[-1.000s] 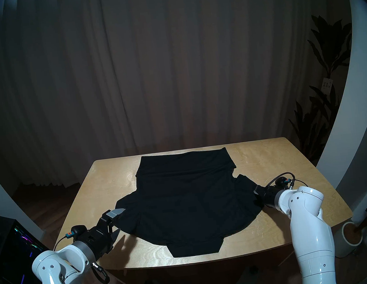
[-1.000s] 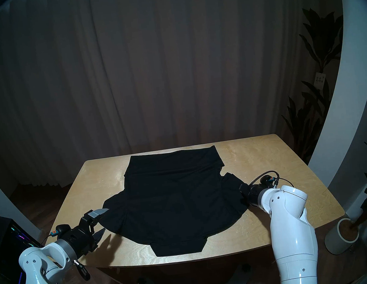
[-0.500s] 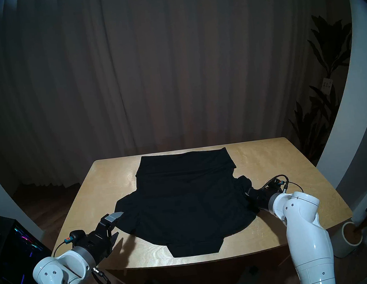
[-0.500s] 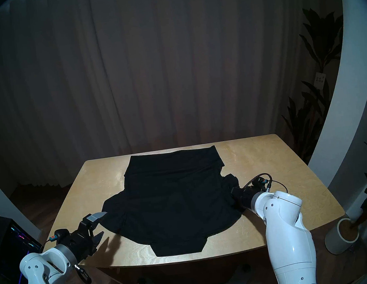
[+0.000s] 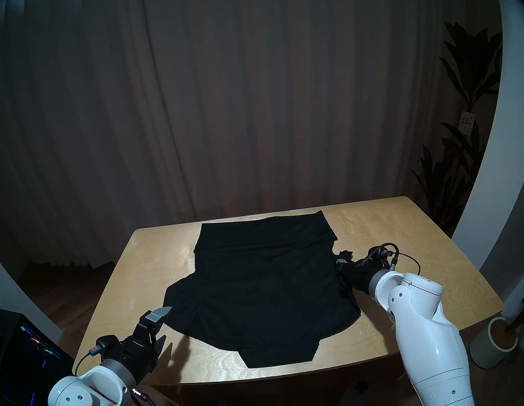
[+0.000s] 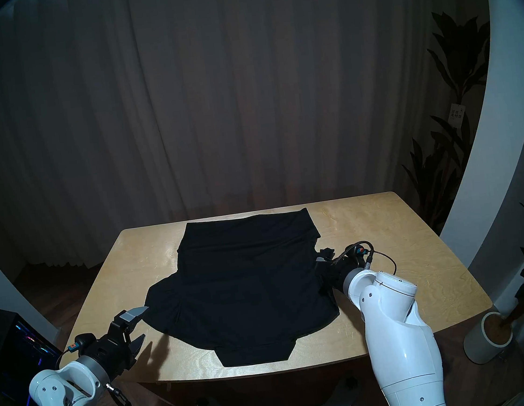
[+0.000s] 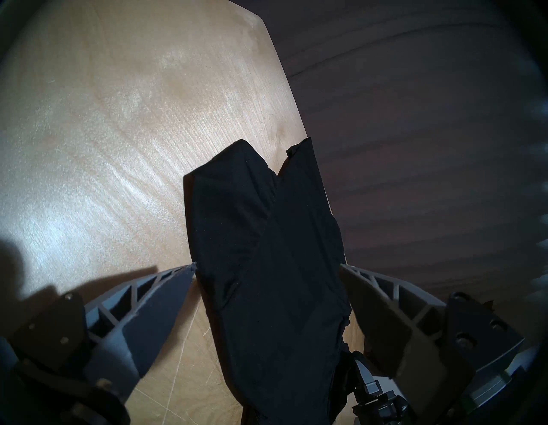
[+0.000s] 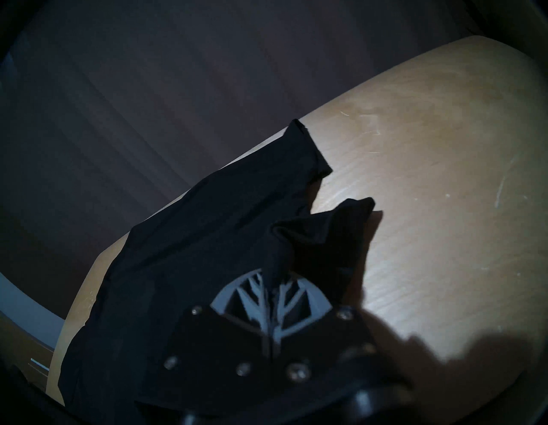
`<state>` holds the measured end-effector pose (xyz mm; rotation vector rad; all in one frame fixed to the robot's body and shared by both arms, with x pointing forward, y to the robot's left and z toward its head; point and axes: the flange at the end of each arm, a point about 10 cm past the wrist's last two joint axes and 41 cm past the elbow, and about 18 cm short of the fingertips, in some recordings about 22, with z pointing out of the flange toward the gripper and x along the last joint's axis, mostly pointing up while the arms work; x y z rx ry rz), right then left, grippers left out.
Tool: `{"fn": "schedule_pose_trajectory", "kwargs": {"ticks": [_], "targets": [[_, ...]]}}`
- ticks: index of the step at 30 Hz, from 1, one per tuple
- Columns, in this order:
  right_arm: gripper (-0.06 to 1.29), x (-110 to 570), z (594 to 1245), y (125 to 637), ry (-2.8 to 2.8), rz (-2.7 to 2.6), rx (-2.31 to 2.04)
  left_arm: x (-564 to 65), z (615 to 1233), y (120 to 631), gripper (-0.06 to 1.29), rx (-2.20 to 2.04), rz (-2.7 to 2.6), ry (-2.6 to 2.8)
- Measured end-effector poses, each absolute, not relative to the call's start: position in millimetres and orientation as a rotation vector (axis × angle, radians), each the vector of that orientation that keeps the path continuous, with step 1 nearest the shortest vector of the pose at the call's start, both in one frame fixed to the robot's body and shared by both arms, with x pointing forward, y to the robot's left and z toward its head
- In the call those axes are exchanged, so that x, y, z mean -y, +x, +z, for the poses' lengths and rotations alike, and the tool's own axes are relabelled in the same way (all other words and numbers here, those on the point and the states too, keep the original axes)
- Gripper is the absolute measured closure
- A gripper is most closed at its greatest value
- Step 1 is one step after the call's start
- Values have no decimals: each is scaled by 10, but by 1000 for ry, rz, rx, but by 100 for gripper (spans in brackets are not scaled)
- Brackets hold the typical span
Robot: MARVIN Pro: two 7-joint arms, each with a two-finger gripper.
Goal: Fold the shirt by bringing both sleeves in and then folding it in half
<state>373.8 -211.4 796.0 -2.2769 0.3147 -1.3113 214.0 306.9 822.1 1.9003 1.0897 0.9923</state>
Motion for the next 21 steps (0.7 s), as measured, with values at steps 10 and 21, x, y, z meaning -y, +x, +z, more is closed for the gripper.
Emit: {"fn": "schedule_pose_trajectory", "kwargs": {"ticks": [10, 21], "targets": [[125, 1809, 8005, 3788, -2257, -1292, -138, -3075, 8196, 2071, 2, -1111, 1014, 1879], [125, 1472, 7944, 3770, -2316, -1211, 50, -3069, 8177, 1955, 2, -1144, 1048, 1856]]}}
